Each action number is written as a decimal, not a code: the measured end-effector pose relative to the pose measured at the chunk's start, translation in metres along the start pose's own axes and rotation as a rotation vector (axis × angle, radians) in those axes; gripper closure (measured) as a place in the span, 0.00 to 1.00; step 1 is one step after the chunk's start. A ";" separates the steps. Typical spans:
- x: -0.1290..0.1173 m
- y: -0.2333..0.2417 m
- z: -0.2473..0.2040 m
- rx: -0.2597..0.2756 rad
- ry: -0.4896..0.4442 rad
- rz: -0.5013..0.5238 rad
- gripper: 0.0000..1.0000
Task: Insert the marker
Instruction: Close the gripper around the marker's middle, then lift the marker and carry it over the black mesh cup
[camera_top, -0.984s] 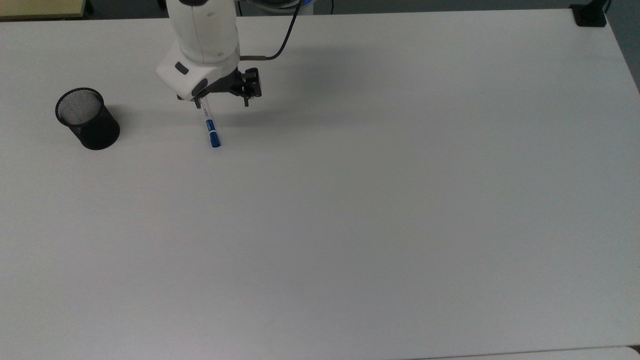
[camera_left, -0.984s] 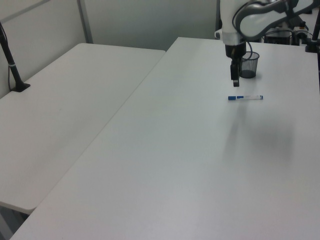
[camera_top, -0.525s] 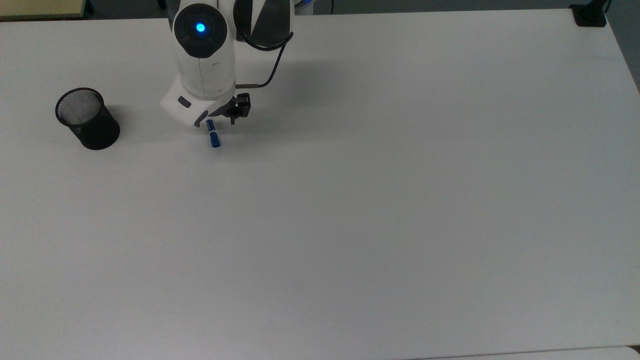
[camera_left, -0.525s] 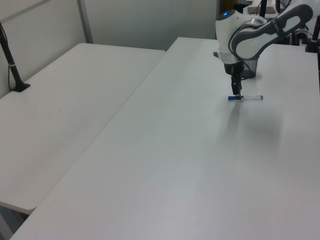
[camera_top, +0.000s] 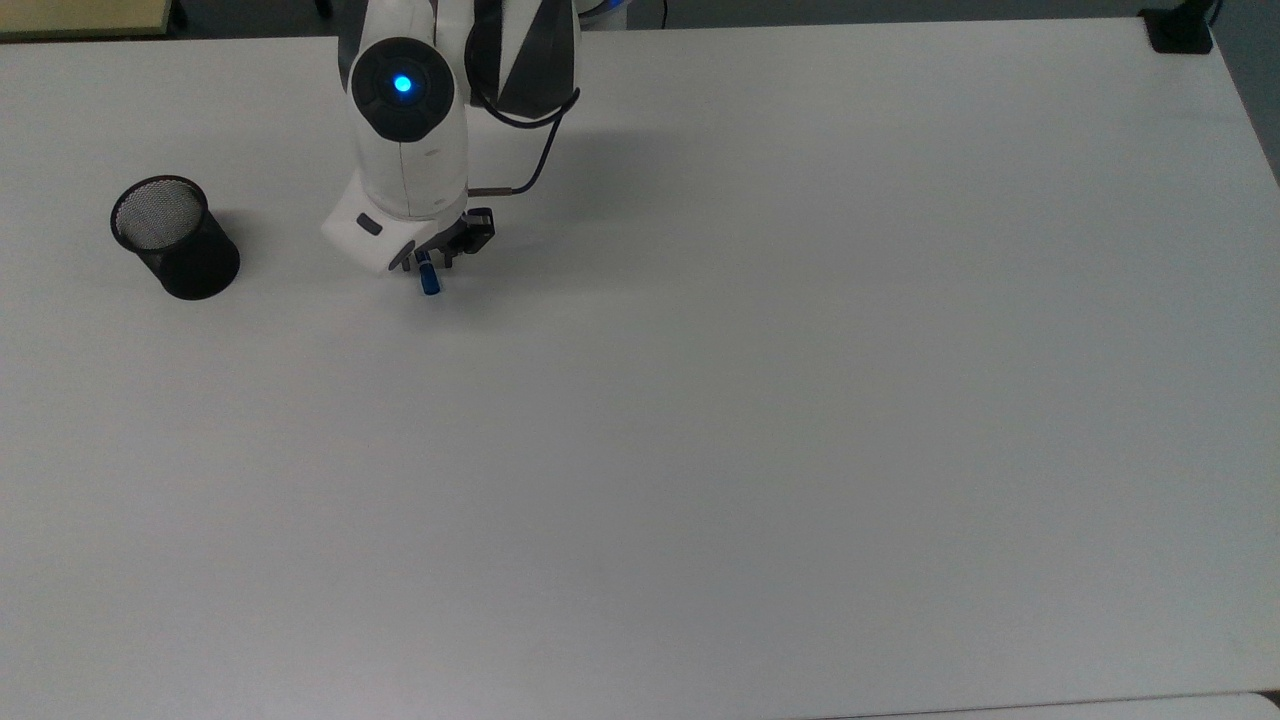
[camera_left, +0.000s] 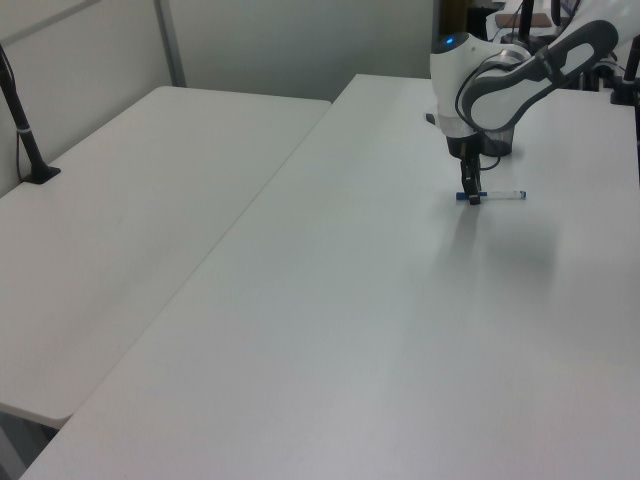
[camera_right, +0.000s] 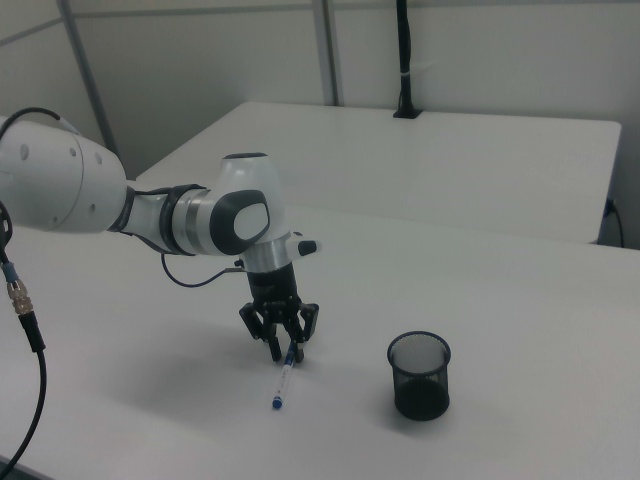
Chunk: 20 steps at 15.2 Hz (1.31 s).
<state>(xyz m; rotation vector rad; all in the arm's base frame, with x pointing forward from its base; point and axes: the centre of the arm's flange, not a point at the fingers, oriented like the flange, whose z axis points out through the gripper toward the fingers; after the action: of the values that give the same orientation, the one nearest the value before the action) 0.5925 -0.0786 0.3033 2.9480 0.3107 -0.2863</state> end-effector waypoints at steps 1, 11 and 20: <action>0.000 0.000 0.000 0.000 0.000 0.000 0.57; 0.006 0.021 -0.022 -0.009 0.065 0.095 0.83; -0.024 0.144 -0.122 0.013 0.313 0.352 0.83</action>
<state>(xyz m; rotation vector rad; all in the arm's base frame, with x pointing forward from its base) 0.6221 -0.2001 0.4464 2.9809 -0.1764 0.2197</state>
